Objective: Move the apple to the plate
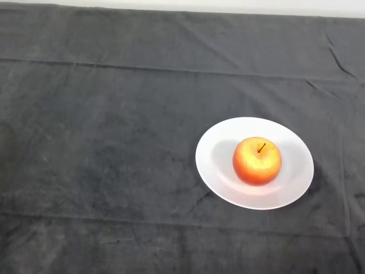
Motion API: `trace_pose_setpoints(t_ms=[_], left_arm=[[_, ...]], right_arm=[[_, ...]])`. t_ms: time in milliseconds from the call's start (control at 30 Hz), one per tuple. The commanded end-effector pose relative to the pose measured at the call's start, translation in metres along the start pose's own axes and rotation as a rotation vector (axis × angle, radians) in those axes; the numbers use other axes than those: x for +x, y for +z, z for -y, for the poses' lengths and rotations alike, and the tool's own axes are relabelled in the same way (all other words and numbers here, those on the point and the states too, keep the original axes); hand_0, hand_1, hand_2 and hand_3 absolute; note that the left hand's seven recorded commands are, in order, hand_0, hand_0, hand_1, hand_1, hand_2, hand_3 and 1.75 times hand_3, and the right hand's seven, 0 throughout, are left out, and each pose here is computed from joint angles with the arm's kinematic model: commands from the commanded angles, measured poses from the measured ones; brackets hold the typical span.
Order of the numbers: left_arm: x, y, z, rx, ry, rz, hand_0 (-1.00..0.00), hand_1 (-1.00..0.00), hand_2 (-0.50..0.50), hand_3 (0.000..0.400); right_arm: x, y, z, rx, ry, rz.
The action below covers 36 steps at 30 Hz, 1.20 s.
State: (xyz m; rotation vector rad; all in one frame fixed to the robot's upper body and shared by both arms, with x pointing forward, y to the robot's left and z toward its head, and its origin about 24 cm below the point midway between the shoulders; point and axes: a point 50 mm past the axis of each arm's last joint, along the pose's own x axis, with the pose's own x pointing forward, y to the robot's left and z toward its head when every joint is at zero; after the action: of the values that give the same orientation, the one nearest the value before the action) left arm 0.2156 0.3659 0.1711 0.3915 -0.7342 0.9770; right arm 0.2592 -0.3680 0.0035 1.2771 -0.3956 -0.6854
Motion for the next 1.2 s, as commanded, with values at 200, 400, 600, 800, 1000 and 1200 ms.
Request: trace_pose_setpoints(t_ms=[200,400,600,800,1000,1200], left_arm=[[0.0074,0.0092,-0.0004,-0.037,0.039,0.028,0.0,0.0,0.0,0.0],[0.0075,0.0089,-0.0007,-0.037,0.034,0.024,0.0,0.0,0.0,0.0],[0.0071,0.0084,0.0003,-0.038,0.029,0.02,0.0,0.0,0.0,0.0],[0.0063,0.007,0.002,-0.038,0.024,0.014,0.0,0.0,0.0,0.0],[0.0064,0.0061,0.0022,-0.037,0.019,0.008,0.0,0.0,0.0,0.0],[0.0062,0.0059,0.0025,-0.037,0.016,0.004,0.0,0.0,0.0,0.0]], right_arm=[[0.0004,0.0056,-0.0008,0.011,0.009,0.027],[0.0004,0.0056,-0.0008,0.01,0.009,0.027],[0.0004,0.0056,-0.0008,0.01,0.009,0.027],[0.0004,0.0056,-0.0009,0.01,0.008,0.026],[0.0004,0.0056,-0.0009,0.009,0.008,0.026],[0.0004,0.0056,-0.0009,0.009,0.008,0.026]])
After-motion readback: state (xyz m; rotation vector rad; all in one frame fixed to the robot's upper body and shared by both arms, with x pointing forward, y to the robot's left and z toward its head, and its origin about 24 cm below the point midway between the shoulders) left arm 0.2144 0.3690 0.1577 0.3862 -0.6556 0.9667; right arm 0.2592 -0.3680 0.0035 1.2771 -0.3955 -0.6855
